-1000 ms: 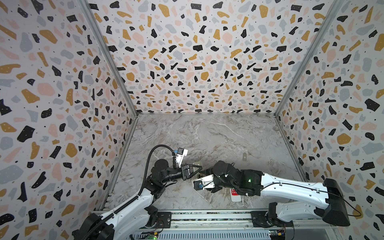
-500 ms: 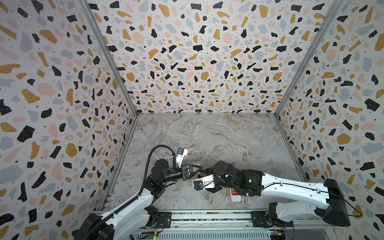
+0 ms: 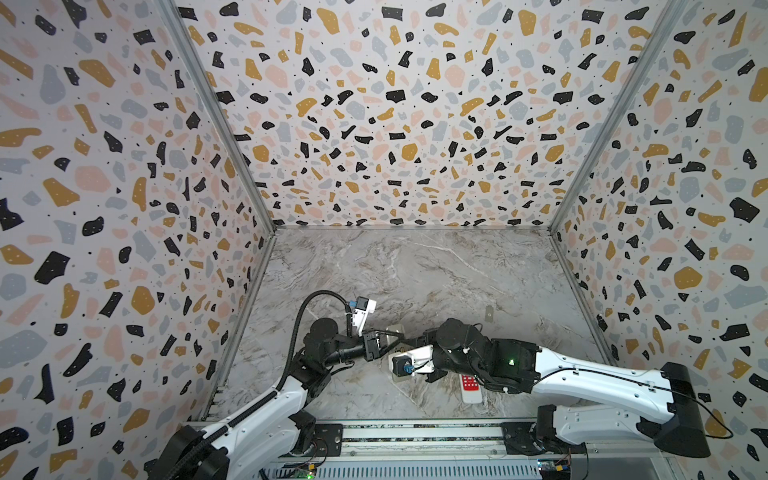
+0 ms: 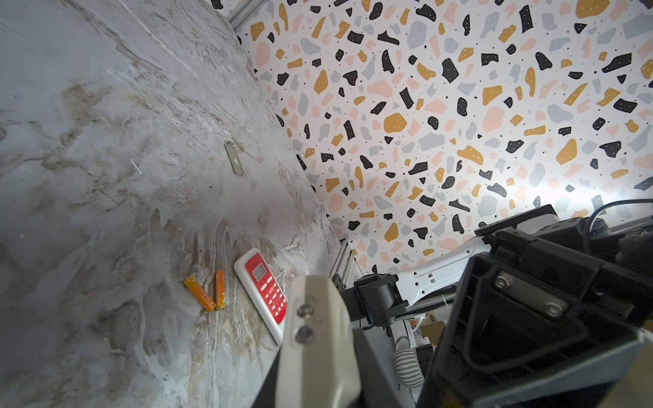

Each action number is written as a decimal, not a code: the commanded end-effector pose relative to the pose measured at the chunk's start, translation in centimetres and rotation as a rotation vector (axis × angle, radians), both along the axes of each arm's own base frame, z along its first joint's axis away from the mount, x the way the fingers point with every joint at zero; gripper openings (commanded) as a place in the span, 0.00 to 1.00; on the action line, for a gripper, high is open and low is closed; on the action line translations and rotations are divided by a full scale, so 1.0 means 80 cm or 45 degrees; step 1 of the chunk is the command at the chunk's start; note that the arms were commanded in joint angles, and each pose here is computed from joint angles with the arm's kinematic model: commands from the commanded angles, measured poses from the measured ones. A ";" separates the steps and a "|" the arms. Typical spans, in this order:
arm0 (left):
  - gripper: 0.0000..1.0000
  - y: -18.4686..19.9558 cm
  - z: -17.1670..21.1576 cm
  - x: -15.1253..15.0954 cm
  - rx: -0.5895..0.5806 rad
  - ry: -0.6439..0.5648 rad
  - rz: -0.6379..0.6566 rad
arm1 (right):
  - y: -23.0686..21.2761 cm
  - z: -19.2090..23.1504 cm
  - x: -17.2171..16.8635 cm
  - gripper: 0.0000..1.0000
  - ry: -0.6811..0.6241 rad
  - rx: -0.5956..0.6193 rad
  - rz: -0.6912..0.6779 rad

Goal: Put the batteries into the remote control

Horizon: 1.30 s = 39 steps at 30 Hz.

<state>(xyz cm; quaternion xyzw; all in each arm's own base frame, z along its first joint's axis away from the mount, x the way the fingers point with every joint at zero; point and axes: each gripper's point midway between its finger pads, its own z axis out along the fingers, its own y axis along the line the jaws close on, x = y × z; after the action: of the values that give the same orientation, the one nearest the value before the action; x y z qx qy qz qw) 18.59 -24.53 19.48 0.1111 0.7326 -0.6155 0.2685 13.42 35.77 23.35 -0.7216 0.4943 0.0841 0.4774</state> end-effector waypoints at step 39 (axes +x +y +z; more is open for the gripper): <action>0.00 -0.004 0.029 0.001 -0.040 -0.111 -0.012 | -0.001 -0.058 0.018 0.19 0.111 -0.182 -0.061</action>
<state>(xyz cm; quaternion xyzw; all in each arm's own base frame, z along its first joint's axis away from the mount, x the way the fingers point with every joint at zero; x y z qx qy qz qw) 19.13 -24.23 18.33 0.0935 0.7498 -0.5975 0.2685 14.46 36.35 19.57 -0.7363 0.5160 0.0732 0.4316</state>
